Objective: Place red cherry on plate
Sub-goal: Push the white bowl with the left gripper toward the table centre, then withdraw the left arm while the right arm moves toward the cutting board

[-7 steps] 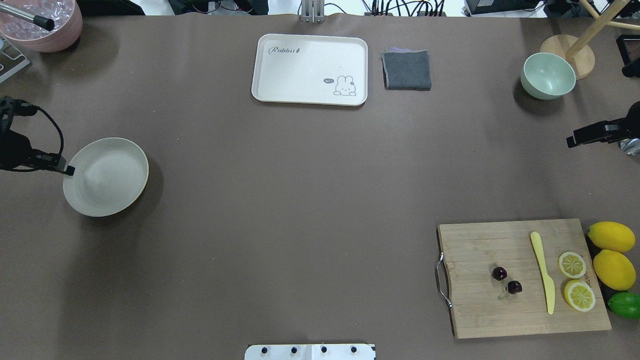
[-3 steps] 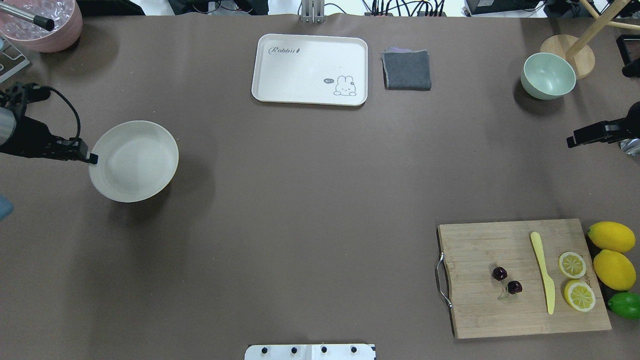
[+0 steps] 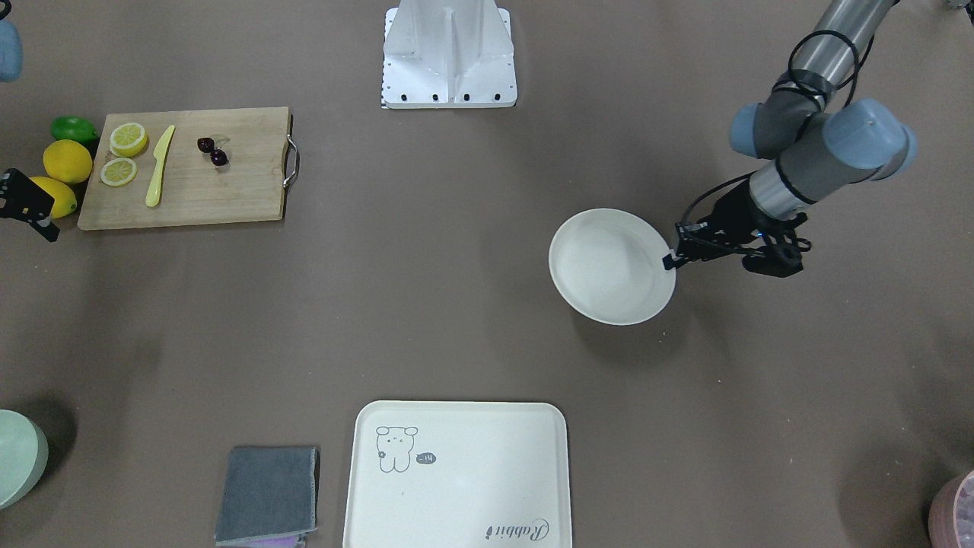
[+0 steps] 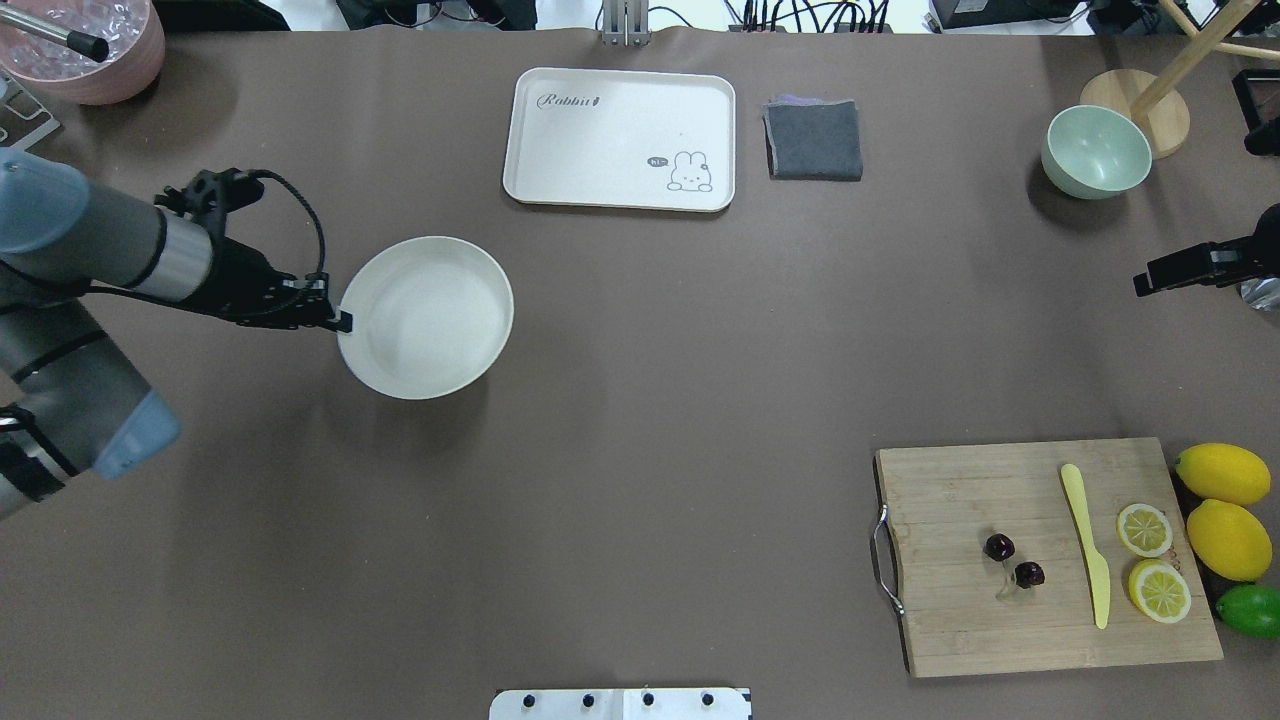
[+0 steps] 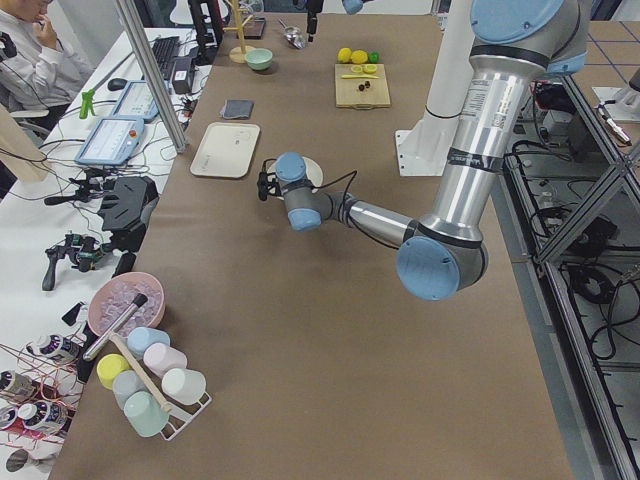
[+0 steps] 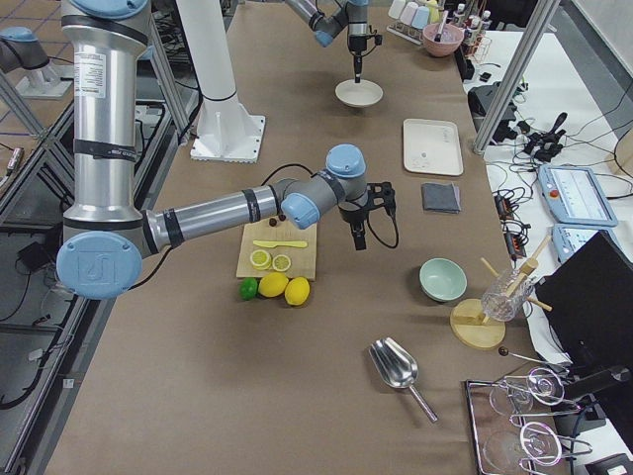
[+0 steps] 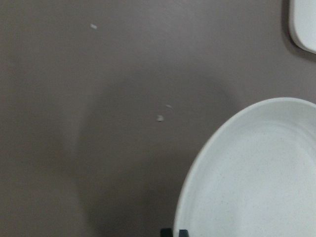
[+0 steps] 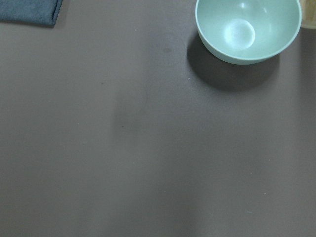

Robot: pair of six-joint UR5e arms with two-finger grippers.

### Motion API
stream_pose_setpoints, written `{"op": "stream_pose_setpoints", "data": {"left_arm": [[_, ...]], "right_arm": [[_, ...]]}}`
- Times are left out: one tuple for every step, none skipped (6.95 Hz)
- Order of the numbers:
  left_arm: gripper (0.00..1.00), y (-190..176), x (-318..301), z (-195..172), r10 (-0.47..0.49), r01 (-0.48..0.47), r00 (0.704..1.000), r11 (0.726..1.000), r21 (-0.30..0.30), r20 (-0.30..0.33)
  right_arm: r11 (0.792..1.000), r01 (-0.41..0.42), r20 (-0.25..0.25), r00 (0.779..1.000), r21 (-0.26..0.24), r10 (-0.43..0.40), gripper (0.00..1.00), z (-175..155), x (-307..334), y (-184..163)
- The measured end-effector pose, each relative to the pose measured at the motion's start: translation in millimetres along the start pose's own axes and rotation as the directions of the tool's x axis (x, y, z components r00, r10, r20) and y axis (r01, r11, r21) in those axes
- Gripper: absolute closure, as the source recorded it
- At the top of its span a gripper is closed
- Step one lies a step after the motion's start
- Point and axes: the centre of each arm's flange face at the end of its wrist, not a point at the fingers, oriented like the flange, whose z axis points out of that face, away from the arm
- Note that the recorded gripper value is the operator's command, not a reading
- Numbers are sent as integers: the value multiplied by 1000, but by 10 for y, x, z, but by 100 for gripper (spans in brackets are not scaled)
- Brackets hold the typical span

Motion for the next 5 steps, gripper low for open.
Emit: {"op": "stream_pose_setpoints", "data": {"left_arm": [[100, 158, 557, 340, -23, 23, 1000, 1000, 3, 2], [100, 379, 1046, 653, -33, 33, 999, 999, 1, 16], [100, 601, 1374, 885, -28, 28, 999, 1000, -1, 27], [100, 734, 1518, 1014, -23, 23, 999, 1000, 4, 35], [34, 796, 1570, 1075, -20, 19, 999, 1000, 9, 39]], "right_arm": [[1000, 0, 0, 1000, 0, 0, 0, 0, 0, 1], [1000, -1, 1, 1000, -1, 1, 0, 0, 0, 2], [1000, -1, 2, 1000, -2, 1, 0, 1, 0, 4], [1000, -1, 2, 1000, -3, 1, 0, 2, 2, 7], [1000, -1, 3, 1000, -3, 1, 0, 2, 3, 8]]}}
